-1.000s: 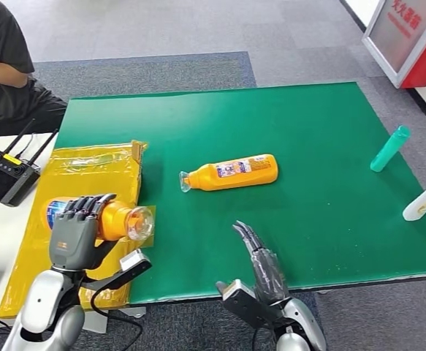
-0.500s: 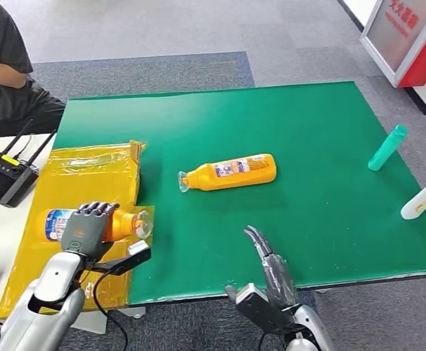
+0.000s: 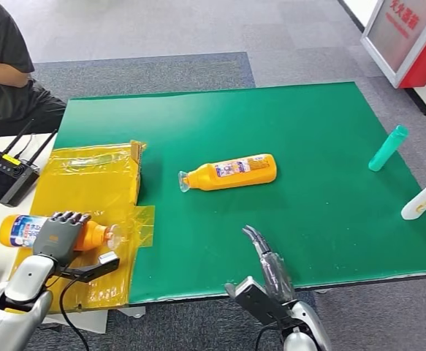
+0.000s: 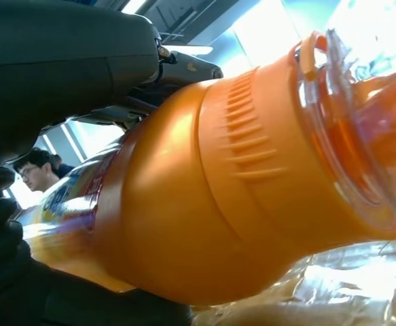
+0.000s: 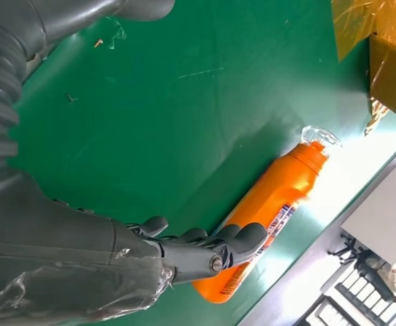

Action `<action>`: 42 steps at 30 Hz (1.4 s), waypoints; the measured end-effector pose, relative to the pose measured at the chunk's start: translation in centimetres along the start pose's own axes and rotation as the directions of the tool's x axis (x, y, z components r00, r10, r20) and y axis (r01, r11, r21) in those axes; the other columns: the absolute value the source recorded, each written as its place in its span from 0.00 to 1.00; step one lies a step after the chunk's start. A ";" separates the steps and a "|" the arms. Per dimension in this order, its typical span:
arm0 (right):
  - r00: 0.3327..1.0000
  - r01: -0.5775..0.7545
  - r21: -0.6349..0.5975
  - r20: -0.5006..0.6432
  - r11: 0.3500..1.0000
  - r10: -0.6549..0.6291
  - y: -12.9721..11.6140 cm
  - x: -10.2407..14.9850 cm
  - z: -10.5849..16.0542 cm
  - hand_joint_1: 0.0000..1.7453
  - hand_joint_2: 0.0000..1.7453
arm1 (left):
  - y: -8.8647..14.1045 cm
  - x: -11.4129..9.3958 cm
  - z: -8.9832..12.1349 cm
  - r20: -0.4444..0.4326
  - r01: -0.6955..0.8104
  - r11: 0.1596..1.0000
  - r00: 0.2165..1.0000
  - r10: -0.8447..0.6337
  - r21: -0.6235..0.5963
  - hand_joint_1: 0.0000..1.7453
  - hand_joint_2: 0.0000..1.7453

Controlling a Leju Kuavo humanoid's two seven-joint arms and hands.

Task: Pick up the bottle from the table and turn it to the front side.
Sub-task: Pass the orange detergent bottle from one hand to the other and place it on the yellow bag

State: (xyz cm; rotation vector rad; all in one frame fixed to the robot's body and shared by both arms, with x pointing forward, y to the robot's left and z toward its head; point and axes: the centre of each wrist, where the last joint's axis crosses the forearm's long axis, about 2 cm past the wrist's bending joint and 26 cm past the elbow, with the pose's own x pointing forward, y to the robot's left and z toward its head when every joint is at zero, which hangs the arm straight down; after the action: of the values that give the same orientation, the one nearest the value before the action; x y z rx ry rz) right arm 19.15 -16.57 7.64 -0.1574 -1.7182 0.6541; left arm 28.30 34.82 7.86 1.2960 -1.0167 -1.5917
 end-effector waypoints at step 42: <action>1.000 0.010 -0.016 -0.015 1.000 -0.011 0.4 -0.3 0.7 0.00 1.00 | 3.2 6.2 1.8 0.374 -0.777 0.613 0.616 0.694 0.143 0.00 1.00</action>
State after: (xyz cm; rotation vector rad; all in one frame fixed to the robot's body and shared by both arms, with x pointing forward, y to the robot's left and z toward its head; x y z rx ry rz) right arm 18.51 -16.62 7.16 -0.1638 -1.7093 0.6304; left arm 26.09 28.09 9.13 0.6302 -1.7542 -0.9786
